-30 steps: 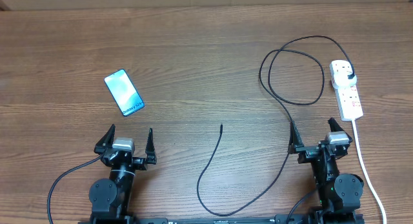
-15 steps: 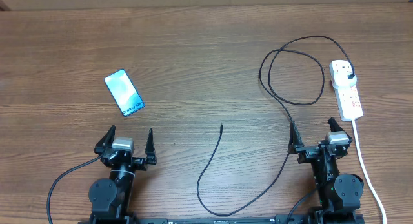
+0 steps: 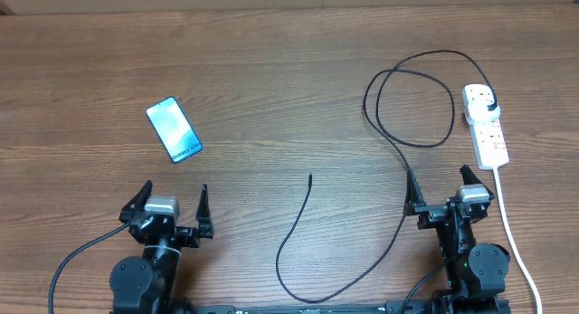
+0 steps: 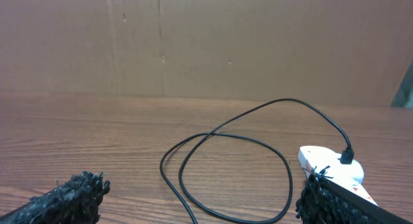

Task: Plug charger to phone and switch on socket
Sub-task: 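Move the left gripper forward over the Galaxy phone, then lower the left gripper onto the phone and close on it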

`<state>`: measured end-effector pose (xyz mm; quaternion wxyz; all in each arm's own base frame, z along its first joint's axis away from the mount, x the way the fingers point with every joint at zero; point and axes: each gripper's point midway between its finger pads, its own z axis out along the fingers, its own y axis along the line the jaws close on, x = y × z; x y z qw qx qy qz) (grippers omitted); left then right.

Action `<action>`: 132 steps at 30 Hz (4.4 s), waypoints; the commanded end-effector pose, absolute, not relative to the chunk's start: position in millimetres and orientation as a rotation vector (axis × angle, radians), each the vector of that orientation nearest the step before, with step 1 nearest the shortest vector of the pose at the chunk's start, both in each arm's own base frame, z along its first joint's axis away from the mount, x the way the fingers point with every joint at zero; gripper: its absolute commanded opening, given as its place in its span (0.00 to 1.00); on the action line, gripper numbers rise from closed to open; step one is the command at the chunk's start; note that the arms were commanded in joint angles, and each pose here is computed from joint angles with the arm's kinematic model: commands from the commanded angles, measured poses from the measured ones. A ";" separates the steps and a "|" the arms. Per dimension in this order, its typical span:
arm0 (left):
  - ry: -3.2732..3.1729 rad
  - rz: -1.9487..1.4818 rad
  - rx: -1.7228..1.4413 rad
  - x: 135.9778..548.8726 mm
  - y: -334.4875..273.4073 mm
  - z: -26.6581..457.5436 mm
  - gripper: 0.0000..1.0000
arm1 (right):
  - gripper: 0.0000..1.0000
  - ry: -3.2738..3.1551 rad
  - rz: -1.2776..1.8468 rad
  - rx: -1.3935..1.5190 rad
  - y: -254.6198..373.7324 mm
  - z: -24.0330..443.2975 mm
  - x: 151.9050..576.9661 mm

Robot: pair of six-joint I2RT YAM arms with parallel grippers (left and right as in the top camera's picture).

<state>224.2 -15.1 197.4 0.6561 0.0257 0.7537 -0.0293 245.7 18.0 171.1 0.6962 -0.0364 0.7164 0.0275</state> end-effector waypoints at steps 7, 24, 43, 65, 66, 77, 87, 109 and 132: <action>1.657 -0.103 -0.087 217.7 -3.8 222.9 0.99 | 1.00 1.593 0.051 -0.078 16.8 169.6 245.9; 1.768 -0.061 -0.121 233.0 2.7 289.2 1.00 | 1.00 1.593 0.051 -0.078 16.8 169.6 245.9; 2.070 -0.089 -0.226 275.0 2.0 322.1 0.99 | 1.00 1.593 0.051 -0.078 16.8 169.6 245.9; 2.511 -0.251 -0.121 310.7 -31.8 268.9 1.00 | 1.00 1.593 0.051 -0.078 16.8 169.6 245.9; 2.534 -0.279 -0.131 309.7 -34.9 264.5 1.00 | 1.00 1.593 0.051 -0.078 16.8 169.6 245.9; 2.632 -0.271 -0.392 316.1 -27.2 236.0 1.00 | 1.00 1.593 0.051 -0.077 16.8 169.6 245.9; 2.774 -0.135 -0.642 339.3 -11.4 224.9 1.00 | 1.00 1.593 0.051 -0.078 16.8 169.6 245.9; 2.917 -0.090 -0.880 367.6 22.3 166.5 1.00 | 1.00 1.593 0.051 -0.078 16.8 169.6 245.9; 2.921 -0.053 -0.832 379.8 28.2 178.7 1.00 | 1.00 1.593 0.051 -0.078 16.8 169.6 245.9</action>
